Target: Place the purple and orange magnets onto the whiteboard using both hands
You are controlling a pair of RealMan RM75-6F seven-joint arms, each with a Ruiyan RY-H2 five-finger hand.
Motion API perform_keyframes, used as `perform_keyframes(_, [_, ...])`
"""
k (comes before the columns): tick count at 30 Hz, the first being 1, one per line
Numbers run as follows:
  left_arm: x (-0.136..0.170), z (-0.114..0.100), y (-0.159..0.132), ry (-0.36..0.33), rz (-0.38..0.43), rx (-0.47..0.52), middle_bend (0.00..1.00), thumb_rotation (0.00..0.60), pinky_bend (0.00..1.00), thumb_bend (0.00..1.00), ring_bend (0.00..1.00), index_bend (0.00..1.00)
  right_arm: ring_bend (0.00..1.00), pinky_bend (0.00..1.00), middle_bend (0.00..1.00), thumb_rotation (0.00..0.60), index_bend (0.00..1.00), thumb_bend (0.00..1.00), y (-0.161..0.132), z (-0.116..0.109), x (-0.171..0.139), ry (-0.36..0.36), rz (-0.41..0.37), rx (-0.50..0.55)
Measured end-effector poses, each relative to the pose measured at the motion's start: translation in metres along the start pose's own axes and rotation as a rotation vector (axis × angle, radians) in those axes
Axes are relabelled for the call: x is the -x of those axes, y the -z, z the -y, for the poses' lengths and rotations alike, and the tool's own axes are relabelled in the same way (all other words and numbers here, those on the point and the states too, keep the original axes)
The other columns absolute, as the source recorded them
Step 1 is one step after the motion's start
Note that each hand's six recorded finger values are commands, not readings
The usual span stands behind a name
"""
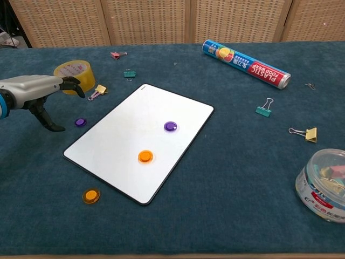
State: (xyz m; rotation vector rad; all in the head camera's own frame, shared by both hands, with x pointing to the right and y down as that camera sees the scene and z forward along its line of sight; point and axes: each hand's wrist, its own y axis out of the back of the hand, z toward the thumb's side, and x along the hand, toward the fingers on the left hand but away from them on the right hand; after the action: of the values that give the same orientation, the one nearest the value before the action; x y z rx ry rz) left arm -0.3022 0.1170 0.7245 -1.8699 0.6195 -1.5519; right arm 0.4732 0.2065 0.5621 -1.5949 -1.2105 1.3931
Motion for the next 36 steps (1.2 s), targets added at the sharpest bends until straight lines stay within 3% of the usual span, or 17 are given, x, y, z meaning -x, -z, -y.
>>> perform_keyframes(21, [-0.013, 0.005, -0.011, 0.01, -0.011, 0.03, 0.0, 0.6, 0.0, 0.29, 0.0, 0.39, 0.0, 0.0, 0.0, 0.6, 0.26, 0.0, 0.0, 0.003, -0.001, -0.016, 0.007, 0.015])
perform_keyframes(36, [-0.018, 0.009, -0.014, 0.018, -0.017, 0.029, 0.0, 0.6, 0.0, 0.29, 0.0, 0.41, 0.0, 0.0, 0.0, 0.6, 0.27, 0.0, 0.0, 0.005, -0.001, -0.026, 0.01, 0.027])
